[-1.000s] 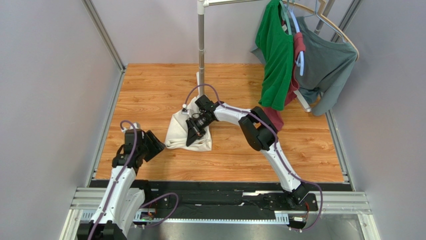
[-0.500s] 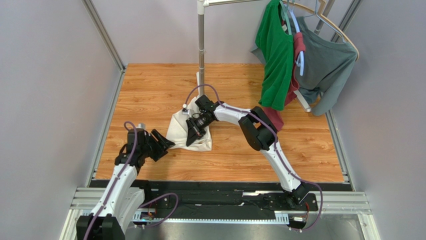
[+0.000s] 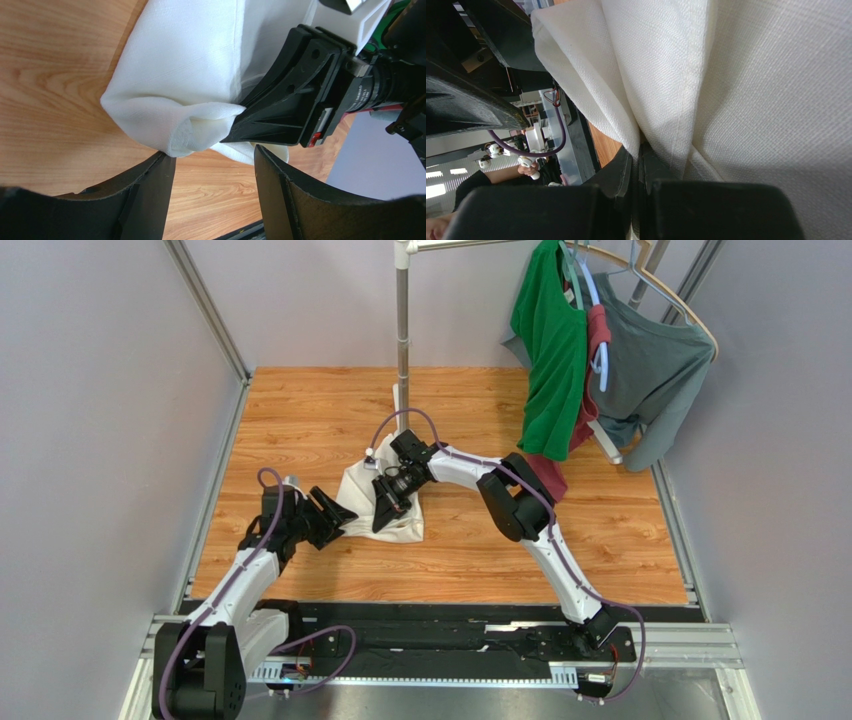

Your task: Fold the napkin, place the utensils inside, and roll it up

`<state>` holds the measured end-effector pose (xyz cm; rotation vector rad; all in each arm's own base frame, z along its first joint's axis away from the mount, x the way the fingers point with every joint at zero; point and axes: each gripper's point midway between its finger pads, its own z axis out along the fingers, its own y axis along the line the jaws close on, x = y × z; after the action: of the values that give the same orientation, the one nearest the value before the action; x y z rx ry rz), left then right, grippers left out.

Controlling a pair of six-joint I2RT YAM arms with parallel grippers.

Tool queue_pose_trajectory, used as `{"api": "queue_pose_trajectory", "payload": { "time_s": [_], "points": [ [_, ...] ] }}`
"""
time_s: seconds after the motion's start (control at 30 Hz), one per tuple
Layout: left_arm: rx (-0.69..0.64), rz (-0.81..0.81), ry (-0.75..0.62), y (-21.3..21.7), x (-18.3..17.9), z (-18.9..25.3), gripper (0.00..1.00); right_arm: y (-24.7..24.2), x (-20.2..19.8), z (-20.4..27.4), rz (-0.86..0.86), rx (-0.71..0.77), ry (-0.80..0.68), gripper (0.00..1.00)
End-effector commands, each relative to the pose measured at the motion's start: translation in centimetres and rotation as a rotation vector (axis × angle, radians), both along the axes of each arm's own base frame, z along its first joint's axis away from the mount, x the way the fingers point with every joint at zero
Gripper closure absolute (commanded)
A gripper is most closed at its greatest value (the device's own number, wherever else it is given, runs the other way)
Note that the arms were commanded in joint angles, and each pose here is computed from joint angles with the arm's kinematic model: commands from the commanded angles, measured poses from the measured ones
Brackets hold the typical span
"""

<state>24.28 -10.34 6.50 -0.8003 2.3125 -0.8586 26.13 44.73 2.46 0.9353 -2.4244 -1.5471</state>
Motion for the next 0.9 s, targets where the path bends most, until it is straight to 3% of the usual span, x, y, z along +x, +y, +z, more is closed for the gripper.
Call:
{"api": "queue_pose_trajectory", "payload": {
  "time_s": [0.0, 0.63, 0.87],
  "points": [
    [-0.015, -0.001, -0.134, -0.3, 2.8, 3.1, 0.33, -2.5, 1.5, -6.5, -0.077, -0.209, -0.086, 1.00],
    [0.030, 0.072, -0.150, 0.9, 4.8, 0.9, 0.34, -2.4, 1.4, -6.3, -0.086, -0.204, -0.085, 1.00],
    [0.057, 0.060, -0.093, 1.1, 4.7, -1.0, 0.36, -1.7, 1.7, -4.1, -0.091, -0.151, -0.103, 0.89]
  ]
}}
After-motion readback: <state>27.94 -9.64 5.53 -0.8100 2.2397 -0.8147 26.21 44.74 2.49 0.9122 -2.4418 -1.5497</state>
